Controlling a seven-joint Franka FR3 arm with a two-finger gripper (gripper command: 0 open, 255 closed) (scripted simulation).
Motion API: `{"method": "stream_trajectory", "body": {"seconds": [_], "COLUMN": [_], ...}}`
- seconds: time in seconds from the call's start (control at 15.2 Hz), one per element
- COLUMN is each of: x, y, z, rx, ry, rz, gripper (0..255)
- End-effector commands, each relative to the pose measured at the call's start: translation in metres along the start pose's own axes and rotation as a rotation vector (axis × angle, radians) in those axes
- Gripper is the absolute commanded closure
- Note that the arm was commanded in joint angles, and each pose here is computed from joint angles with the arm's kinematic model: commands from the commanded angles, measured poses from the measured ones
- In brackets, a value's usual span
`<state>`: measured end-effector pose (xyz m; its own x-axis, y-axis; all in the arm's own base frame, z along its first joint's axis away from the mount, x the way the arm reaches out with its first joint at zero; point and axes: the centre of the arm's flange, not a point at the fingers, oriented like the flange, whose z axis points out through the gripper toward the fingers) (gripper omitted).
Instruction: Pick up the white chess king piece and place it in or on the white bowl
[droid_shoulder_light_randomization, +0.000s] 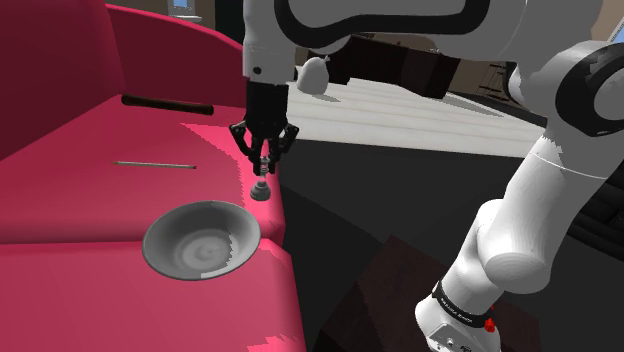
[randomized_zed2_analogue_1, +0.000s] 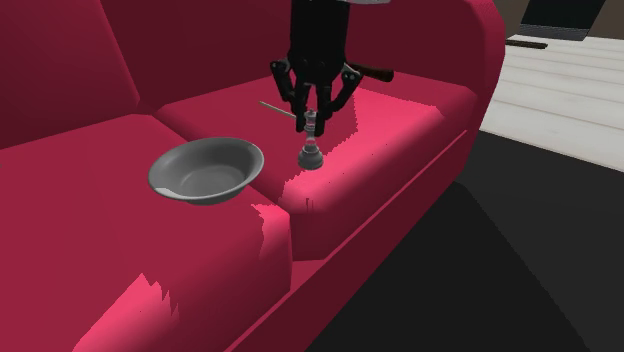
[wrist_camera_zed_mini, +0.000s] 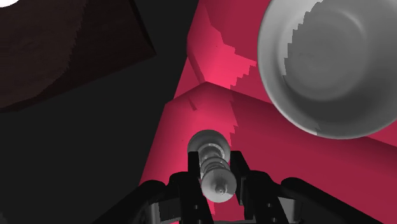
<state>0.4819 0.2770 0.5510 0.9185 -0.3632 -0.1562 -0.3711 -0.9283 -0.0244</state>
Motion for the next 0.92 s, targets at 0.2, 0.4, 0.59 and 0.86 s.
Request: {"method": "stream_trajectory", "body": {"seconds": [0.2, 0.4, 0.59, 0.86], "x": [-0.004, -0.006, -0.009, -0.012], "y": [-0.001, -0.002, -0.002, -0.003], "z": [-0.026, -0.042, -0.058, -0.079], "rx": [0.000, 0.000, 0.000, 0.000], "ry": [0.000, 0.000, 0.000, 0.000], "rz": [0.000, 0.000, 0.000, 0.000], "gripper": [255, 255, 255, 255]}}
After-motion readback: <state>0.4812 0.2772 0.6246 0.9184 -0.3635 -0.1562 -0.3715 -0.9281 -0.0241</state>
